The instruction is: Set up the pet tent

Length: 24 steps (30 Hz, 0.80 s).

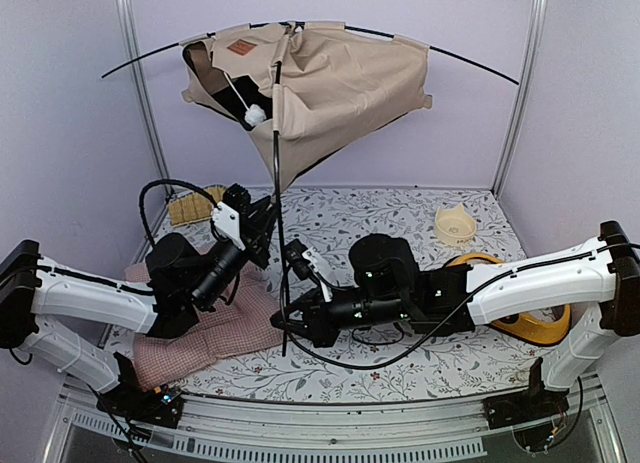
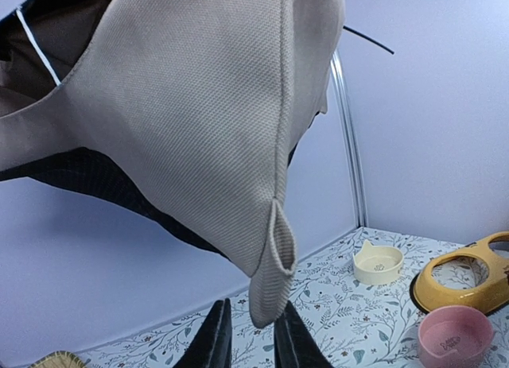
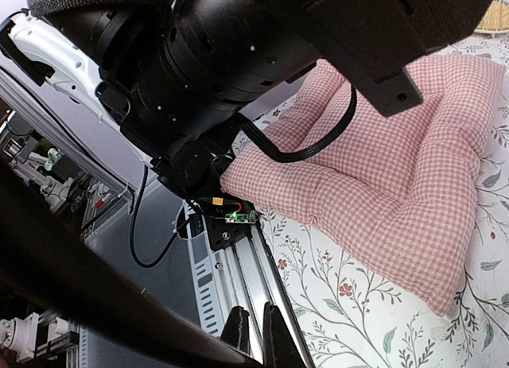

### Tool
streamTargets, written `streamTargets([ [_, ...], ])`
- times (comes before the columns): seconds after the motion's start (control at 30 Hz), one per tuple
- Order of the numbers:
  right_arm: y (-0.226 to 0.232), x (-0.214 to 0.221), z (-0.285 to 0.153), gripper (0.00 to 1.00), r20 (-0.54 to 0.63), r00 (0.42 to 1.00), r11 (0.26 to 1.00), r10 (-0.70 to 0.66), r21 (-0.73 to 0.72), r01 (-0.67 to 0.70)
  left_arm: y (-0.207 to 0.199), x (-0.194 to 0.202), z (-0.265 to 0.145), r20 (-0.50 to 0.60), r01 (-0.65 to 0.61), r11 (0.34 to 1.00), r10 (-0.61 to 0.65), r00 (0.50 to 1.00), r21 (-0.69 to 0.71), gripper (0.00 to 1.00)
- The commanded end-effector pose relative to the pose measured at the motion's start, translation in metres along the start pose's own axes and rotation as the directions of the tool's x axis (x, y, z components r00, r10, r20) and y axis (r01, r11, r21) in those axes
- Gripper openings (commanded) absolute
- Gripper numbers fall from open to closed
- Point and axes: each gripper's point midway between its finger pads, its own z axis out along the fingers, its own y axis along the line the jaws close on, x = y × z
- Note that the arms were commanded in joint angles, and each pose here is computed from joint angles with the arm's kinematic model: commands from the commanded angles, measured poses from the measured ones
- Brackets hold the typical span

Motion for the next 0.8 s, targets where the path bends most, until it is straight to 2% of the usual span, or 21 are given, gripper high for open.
streamTargets([
  [0.0,0.007,-0.04,-0.011,0.0,0.121,0.992,1.0,-0.018,-0.016,0.02,0.004,-0.011,0.007,0.034,-0.003,1.0,0.003,0.999,-0.013,0.21],
  [0.3,0.007,-0.039,-0.01,0.0,0.118,0.993,1.0,-0.013,-0.016,0.015,0.001,-0.012,0.011,0.035,-0.01,1.0,0.01,0.999,-0.004,0.18],
  [0.4,0.006,-0.038,-0.011,0.0,0.118,0.993,1.0,-0.013,-0.016,0.015,0.001,-0.011,0.011,0.033,-0.009,1.0,0.009,0.999,-0.003,0.12],
  [0.5,0.007,-0.038,-0.01,0.0,0.117,0.993,1.0,-0.011,-0.02,0.014,0.0,-0.011,0.011,0.032,-0.012,1.0,0.012,0.999,-0.001,0.0],
  [0.67,0.01,-0.033,-0.011,0.0,0.105,0.994,0.999,0.008,-0.038,-0.004,-0.011,0.001,0.0,-0.01,-0.012,1.0,0.012,1.0,0.019,0.0],
  [0.77,0.013,-0.02,-0.012,0.0,0.092,0.995,0.997,0.04,-0.069,-0.034,-0.037,0.016,-0.022,-0.075,-0.01,1.0,0.012,0.997,0.023,0.0],
])
